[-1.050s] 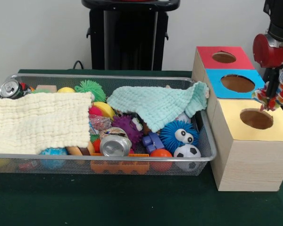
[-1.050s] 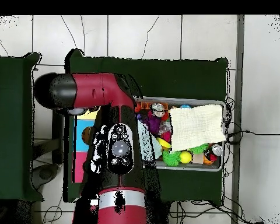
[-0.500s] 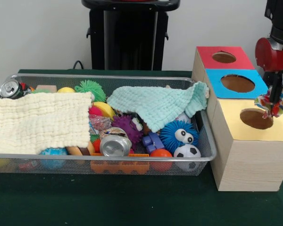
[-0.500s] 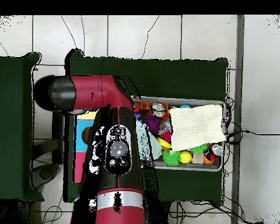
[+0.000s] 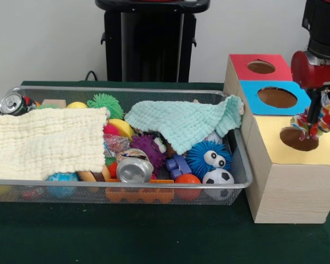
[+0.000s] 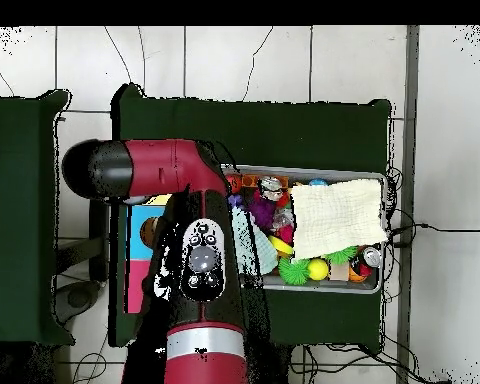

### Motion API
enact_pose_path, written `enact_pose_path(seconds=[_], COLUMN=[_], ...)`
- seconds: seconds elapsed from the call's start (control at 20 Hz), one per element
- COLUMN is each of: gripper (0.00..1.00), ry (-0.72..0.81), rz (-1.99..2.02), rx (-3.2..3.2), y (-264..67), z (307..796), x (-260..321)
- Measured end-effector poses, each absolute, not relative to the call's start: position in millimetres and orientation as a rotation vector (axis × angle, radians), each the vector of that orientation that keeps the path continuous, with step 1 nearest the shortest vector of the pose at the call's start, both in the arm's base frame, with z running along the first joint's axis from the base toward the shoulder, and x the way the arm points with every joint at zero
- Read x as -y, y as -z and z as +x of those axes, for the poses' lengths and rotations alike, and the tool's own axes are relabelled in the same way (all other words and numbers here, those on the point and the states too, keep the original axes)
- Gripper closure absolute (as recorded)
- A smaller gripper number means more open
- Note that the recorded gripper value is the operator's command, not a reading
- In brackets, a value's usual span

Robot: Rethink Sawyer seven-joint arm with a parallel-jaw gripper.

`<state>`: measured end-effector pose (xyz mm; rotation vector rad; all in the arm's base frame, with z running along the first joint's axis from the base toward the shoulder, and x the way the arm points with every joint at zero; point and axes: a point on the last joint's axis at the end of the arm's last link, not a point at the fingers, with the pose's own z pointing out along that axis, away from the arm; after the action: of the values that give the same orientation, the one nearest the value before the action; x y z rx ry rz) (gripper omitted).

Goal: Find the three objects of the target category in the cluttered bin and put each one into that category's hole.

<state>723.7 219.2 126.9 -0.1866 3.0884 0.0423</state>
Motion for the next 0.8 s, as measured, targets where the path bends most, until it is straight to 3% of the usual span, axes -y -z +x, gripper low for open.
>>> enact_pose_path(seconds=[0.8], gripper=[1.00], ry=[-0.034], rz=[-0.177], rx=[-3.083], y=[-110.6], z=[712.2], x=[-212.7])
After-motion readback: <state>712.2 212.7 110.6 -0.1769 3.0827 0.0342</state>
